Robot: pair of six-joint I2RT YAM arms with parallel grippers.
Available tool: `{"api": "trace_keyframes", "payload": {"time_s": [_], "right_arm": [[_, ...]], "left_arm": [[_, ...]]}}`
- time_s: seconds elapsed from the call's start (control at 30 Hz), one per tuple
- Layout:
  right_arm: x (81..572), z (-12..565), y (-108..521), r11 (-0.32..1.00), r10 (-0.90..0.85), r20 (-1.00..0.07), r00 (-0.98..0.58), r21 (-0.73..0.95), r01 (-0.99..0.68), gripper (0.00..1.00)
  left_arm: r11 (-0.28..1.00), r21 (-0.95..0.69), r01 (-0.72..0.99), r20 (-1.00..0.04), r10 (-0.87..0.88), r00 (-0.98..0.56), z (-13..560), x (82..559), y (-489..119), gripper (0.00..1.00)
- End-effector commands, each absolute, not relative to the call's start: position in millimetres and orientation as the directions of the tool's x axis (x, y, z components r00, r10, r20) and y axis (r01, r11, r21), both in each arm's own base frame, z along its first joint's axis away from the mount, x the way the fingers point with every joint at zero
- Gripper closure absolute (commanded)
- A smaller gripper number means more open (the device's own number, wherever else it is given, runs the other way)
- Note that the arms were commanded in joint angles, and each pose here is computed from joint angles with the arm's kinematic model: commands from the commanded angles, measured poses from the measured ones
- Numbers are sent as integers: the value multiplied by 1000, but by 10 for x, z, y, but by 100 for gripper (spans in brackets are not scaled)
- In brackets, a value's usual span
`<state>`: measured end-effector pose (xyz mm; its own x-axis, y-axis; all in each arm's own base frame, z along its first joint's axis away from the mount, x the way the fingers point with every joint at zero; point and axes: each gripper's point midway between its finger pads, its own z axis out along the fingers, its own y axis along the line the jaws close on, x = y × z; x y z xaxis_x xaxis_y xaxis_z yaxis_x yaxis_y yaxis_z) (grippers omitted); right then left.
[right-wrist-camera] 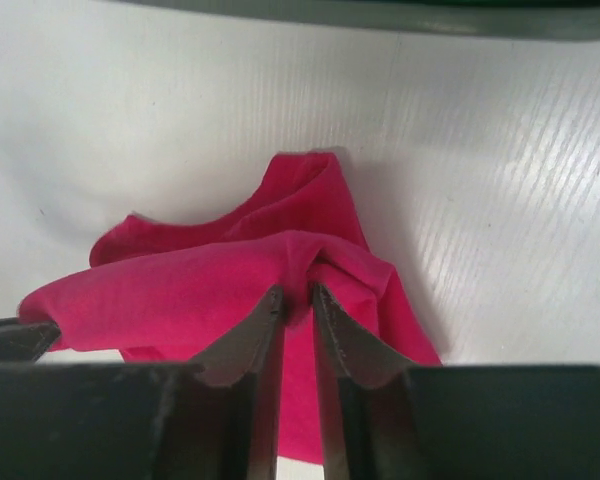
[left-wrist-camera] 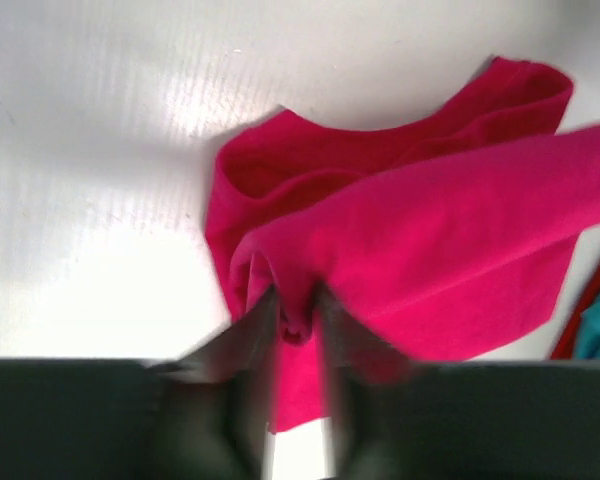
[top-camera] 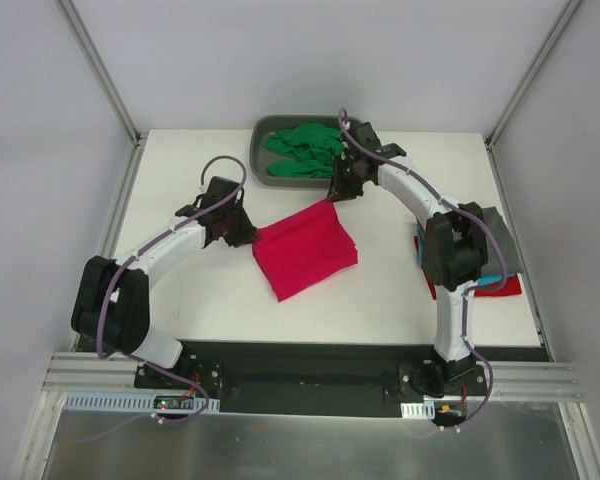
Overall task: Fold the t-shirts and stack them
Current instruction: Fold the long partially folded tshirt into a neat square, then smooth out wrinkles on the folded tshirt
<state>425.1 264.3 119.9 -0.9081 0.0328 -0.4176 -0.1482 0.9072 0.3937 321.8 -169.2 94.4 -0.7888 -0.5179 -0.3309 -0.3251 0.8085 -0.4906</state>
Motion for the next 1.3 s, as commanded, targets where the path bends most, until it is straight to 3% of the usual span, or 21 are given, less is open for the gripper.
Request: {"api": "trace_keyframes", "payload": {"time_s": [0.0,0.03,0.07,0.13,0.17,0.2,0.23,0.37,0.53,0.83,1.07,1.27], "right_arm": [[4527,1488,2652,898,33,-508,-861,393,-198,72],[4533,1557,2653,898,23,-520,-854,386,-211,62],[4520,1602,2640,898,15,-526,-850,381,-219,55],[4454,1736,2611,892,0,-553,-833,377,-250,41],[4407,1804,2602,885,-1,-569,-822,382,-265,28],[4335,1827,2616,875,-4,-574,-819,394,-281,8],[4246,1860,2636,858,0,-580,-815,418,-298,4],[3818,1790,2798,743,26,-532,-846,577,-340,4],[3416,1559,2979,615,35,-452,-891,712,-338,4],[3109,594,2735,729,55,-268,-962,669,-145,4],[2756,319,2613,738,78,-199,-977,670,-78,4],[2287,213,2679,772,63,-180,-982,632,-66,4]], "left_arm": [[819,-484,-309,-384,-516,-766,1058,3388,-1633,62],[819,-487,-305,-395,-517,-759,1100,3404,-1628,44],[819,-491,-298,-403,-517,-755,1137,3405,-1624,32],[817,-503,-281,-419,-515,-747,1226,3386,-1622,16],[813,-515,-271,-420,-515,-747,1267,3364,-1634,9],[812,-522,-259,-420,-510,-751,1286,3334,-1651,2],[811,-534,-241,-422,-502,-755,1318,3316,-1690,1],[796,-592,-131,-410,-437,-801,1357,3251,-1965,1],[747,-657,-101,-321,-399,-859,1196,3177,-2227,1],[772,-605,-196,-222,-399,-890,556,3103,-2263,1],[808,-530,-257,-198,-412,-889,228,3036,-2135,1],[856,-453,-249,-300,-410,-861,320,3010,-1883,1]]}}
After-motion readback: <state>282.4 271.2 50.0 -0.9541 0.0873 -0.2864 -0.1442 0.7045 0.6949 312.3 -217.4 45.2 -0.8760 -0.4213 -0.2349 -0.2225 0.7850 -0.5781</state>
